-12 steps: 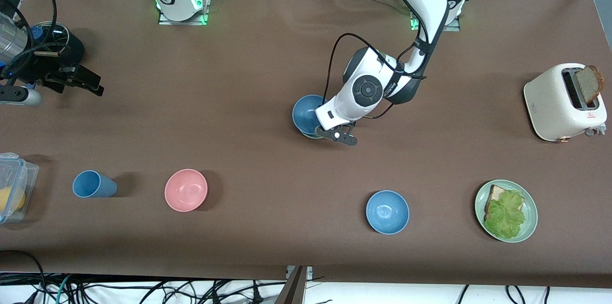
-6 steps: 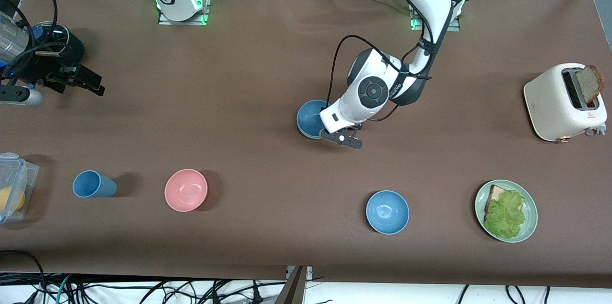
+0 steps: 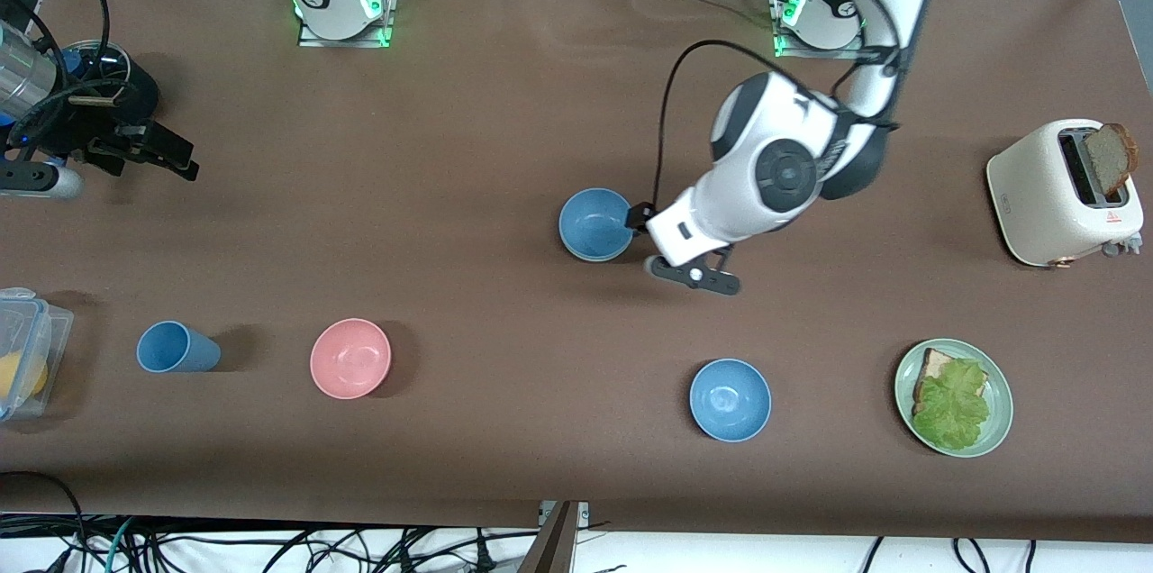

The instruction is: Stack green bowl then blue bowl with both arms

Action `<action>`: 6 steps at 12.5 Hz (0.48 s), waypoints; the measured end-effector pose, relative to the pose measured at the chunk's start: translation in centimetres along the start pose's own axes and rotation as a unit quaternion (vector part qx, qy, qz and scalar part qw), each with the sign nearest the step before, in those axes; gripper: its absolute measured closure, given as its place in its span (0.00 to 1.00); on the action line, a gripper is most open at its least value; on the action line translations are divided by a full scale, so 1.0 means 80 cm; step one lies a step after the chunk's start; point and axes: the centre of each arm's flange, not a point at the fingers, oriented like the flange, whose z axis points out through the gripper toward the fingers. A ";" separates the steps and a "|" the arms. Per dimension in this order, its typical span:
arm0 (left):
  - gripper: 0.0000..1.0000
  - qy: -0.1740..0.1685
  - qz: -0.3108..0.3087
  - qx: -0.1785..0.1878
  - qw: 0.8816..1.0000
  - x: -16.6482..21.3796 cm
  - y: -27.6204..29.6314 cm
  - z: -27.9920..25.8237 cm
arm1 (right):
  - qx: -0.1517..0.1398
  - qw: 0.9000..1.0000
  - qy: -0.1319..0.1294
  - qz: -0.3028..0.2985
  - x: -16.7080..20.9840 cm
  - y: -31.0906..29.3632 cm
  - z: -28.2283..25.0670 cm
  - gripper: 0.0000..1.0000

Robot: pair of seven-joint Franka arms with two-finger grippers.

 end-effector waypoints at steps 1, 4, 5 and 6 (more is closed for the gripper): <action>0.00 0.018 -0.007 0.005 1.000 0.002 -0.023 -0.045 | 0.000 1.000 0.000 0.000 0.000 0.000 0.000 0.01; 0.00 0.038 -0.032 0.037 0.998 -0.016 -0.101 -0.156 | 0.000 1.000 0.000 -0.001 0.000 -0.002 0.000 0.00; 0.00 0.038 -0.044 0.045 0.997 -0.026 -0.127 -0.185 | 0.000 1.000 0.000 -0.001 0.000 -0.002 0.000 0.01; 0.00 0.035 -0.060 0.045 0.997 -0.038 -0.154 -0.213 | 0.000 1.000 0.000 -0.001 0.000 -0.002 0.000 0.00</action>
